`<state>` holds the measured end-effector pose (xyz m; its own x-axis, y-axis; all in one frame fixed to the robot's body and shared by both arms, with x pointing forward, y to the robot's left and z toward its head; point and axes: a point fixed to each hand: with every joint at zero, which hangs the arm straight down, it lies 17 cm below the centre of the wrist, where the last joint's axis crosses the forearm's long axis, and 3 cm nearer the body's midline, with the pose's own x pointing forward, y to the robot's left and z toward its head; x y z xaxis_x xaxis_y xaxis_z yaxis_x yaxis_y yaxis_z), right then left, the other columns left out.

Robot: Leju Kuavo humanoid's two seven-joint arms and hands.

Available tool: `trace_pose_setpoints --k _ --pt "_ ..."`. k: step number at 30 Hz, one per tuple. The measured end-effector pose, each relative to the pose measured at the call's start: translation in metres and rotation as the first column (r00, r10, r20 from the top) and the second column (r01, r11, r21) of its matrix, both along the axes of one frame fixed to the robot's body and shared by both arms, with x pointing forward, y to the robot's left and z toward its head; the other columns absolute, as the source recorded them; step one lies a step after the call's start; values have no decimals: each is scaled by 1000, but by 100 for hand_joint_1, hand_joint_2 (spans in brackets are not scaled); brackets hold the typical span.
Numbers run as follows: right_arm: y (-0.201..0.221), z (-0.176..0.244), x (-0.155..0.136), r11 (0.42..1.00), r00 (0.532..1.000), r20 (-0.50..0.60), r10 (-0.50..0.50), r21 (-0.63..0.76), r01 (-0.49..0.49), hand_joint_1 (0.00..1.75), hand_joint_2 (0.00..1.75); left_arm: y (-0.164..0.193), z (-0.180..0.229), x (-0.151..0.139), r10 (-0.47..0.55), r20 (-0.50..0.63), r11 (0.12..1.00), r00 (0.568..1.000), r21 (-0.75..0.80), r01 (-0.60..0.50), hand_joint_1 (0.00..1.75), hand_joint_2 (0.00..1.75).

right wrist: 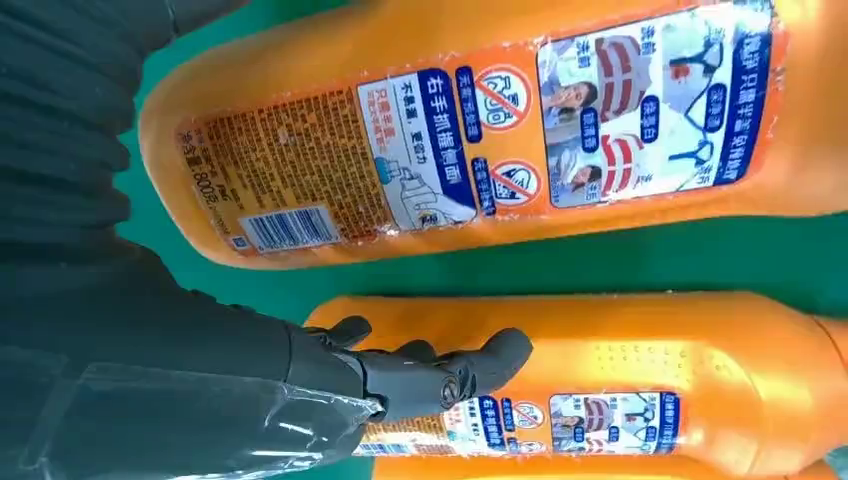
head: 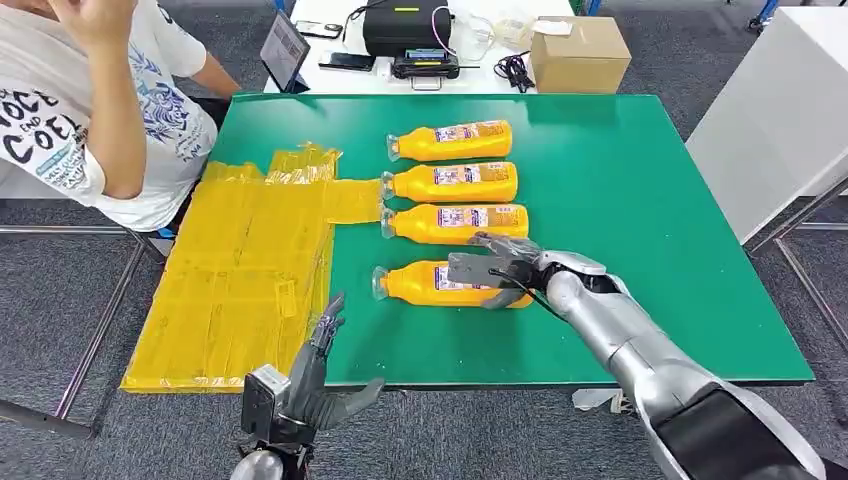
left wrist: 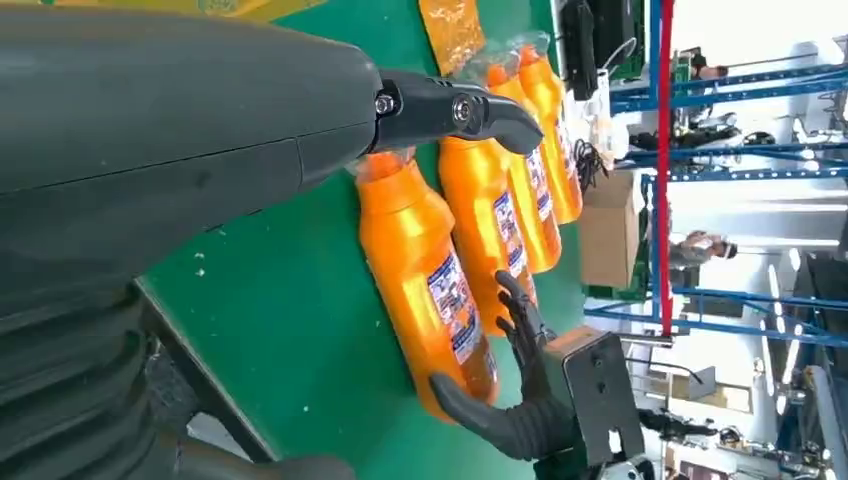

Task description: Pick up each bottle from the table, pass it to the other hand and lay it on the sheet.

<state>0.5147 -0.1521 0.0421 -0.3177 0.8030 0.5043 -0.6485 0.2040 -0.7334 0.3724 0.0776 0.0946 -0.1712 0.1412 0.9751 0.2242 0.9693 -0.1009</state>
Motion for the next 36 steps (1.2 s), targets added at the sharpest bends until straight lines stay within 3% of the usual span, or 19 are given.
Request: trace_pose_setpoints --k 25,27,36 --pt "9 -40 -23 996 1000 10 22 -82 -21 0 175 -3 -6 -1 -12 -26 1000 1000 0 12 0 175" --pt "9 -42 -24 996 1000 8 24 -87 -23 14 175 -3 -6 -1 -11 -28 1000 1000 -2 11 0 175" --pt "12 -43 -26 995 999 1 35 -90 -34 14 175 -4 -9 -2 -13 -34 1000 999 -2 13 0 175"
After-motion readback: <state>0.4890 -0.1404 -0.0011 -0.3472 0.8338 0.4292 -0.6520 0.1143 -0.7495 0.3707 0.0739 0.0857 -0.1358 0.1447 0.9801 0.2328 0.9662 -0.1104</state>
